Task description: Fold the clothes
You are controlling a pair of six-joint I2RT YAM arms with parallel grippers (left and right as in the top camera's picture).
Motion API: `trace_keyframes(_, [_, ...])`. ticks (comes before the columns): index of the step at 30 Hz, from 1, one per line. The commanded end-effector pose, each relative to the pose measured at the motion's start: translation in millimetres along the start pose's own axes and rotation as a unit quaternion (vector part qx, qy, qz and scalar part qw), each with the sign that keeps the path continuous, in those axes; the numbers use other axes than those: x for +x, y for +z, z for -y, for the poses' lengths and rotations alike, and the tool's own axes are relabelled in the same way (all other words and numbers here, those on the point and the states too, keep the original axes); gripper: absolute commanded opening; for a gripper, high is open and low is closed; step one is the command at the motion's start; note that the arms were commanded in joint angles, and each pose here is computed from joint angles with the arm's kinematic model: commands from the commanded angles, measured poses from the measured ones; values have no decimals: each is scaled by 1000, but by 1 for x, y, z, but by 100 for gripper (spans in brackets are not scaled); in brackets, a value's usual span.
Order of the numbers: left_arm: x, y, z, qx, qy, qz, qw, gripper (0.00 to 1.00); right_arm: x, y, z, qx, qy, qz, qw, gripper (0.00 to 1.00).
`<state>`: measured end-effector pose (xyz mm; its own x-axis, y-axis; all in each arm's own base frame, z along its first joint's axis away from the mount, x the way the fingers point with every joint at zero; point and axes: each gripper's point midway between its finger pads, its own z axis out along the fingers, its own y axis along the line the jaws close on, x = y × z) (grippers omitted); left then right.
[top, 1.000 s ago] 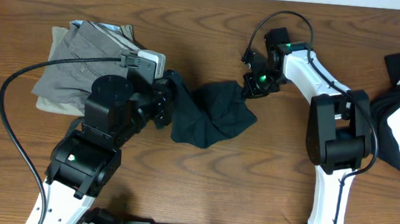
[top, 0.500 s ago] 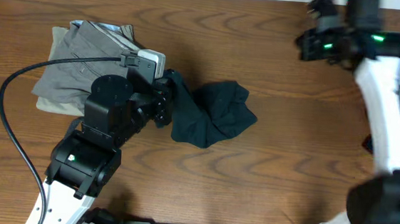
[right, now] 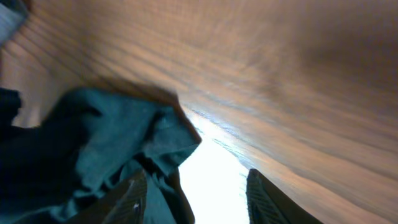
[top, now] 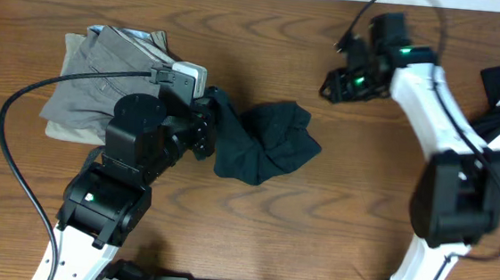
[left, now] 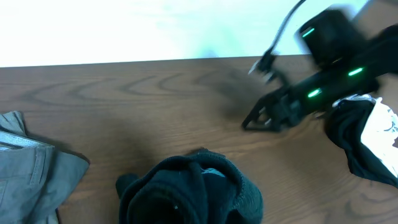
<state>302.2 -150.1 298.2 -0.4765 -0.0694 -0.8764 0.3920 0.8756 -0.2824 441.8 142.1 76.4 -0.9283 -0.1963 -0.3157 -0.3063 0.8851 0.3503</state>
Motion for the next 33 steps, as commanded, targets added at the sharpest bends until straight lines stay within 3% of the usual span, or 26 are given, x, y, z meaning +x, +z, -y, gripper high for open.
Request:
trace_keyframes(1, [-16,-9,2,-2,11,25,1000,7,9,30,-20,-53,-10,-24,998,53])
trace_keyframes(7, [-16,-9,2,-2,11,25,1000,7,31,72,-29,-65,-14,-72,995,54])
trace_keyframes(10, [-16,-9,2,-2,11,25,1000,7,37,80,-35,-68,-17,-85,994,49])
trace_keyframes(12, [-16,-9,2,-2,11,25,1000,7,38,82,-39,-67,-27,-87,994,40])
trace_keyframes(14, [-17,-9,2,-1,11,27,1000,7,40,83,-40,-58,-34,-89,994,19])
trace_keyframes(16, [-18,-9,2,-1,11,28,1000,7,42,84,-36,-45,-35,-94,994,6])
trace_keyframes(19, [-19,-11,3,-1,12,31,999,7,38,73,-29,-28,-32,-88,995,1])
trace_keyframes(25, [-23,-17,5,2,13,41,999,7,-2,1,-5,16,-23,-1,1000,1])
trace_keyframes(33, [-29,-23,7,5,15,55,998,7,-39,-155,27,88,19,176,980,1])
